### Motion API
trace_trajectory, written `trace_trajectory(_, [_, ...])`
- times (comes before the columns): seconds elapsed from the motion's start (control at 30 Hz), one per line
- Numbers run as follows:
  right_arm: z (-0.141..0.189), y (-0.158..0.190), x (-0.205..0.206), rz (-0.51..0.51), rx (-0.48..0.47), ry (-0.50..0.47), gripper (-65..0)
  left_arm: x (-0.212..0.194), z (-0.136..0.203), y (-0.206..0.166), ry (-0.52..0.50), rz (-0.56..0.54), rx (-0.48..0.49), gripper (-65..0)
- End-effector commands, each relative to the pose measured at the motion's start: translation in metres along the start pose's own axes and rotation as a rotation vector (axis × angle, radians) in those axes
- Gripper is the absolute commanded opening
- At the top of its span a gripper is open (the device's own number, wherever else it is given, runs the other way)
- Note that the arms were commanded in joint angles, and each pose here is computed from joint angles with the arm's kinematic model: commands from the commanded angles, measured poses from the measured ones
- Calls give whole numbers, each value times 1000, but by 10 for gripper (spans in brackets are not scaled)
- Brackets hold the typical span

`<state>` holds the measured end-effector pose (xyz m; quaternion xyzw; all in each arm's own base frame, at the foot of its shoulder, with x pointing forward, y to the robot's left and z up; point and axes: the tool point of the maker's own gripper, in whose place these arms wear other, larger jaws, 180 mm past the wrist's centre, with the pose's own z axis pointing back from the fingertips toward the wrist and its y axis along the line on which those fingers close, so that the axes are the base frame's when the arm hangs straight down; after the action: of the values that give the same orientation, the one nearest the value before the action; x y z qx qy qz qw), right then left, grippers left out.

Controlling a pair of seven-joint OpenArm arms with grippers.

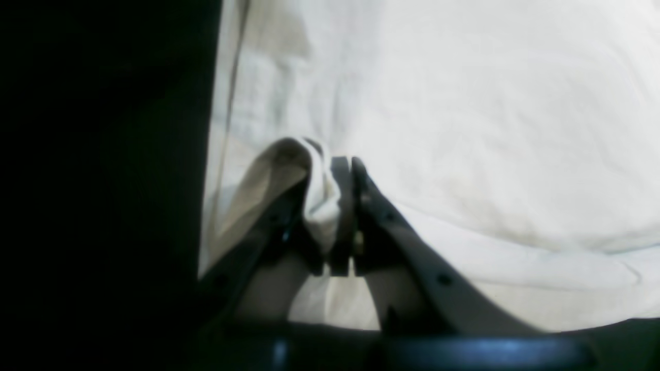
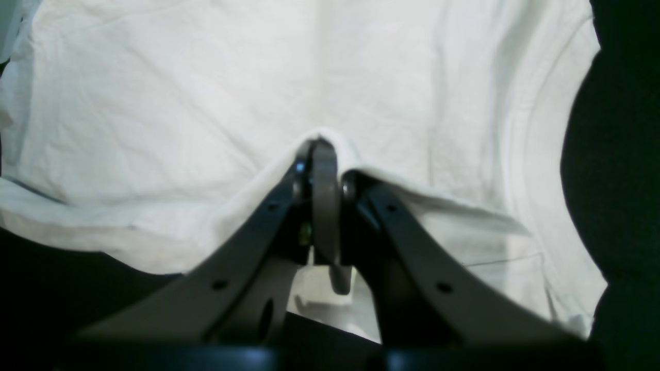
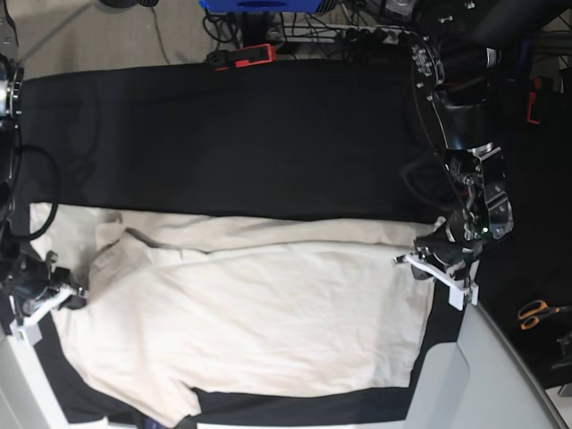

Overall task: Fold the T-shirt properly
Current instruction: 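Pull both grippers back, dragging the shirt's shoulder edge toward the hem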

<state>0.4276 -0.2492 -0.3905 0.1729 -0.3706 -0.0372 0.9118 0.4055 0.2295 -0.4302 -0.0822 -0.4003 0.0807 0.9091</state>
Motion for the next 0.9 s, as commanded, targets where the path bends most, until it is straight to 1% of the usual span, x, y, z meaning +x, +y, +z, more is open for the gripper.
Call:
trace_trajectory(0.0, [8,0,34,23,6,-87,-647,32,2,-1,-76,-12,-7,-650])
trace_trajectory(0.13, [8,2,39,24,9,-100,-647,37,2,-2,-84,-14,-8,-650])
trace_trajectory(0.2, [5,9,40,22,23,-104,-647,33,-1,-2,-74,-7,-10,-650])
trace_trajectory(0.3, [4,12,42,22,29,-108,-647,31,-4,-1,-102,9,-11,-650])
trace_trajectory(0.43, [3,15,46,22,34,-118,-647,16,-10,3,-83,32,-10,-650])
trace_trajectory(0.6, [2,17,46,22,39,-118,-647,18,-10,3,-93,36,-11,-650])
trace_trajectory(0.77, [1,19,45,22,41,-117,-644,33,-11,0,-115,30,-15,-650])
trace_trajectory(0.87, [-2,17,41,51,19,-98,-642,35,-11,0,-119,30,-17,-650])
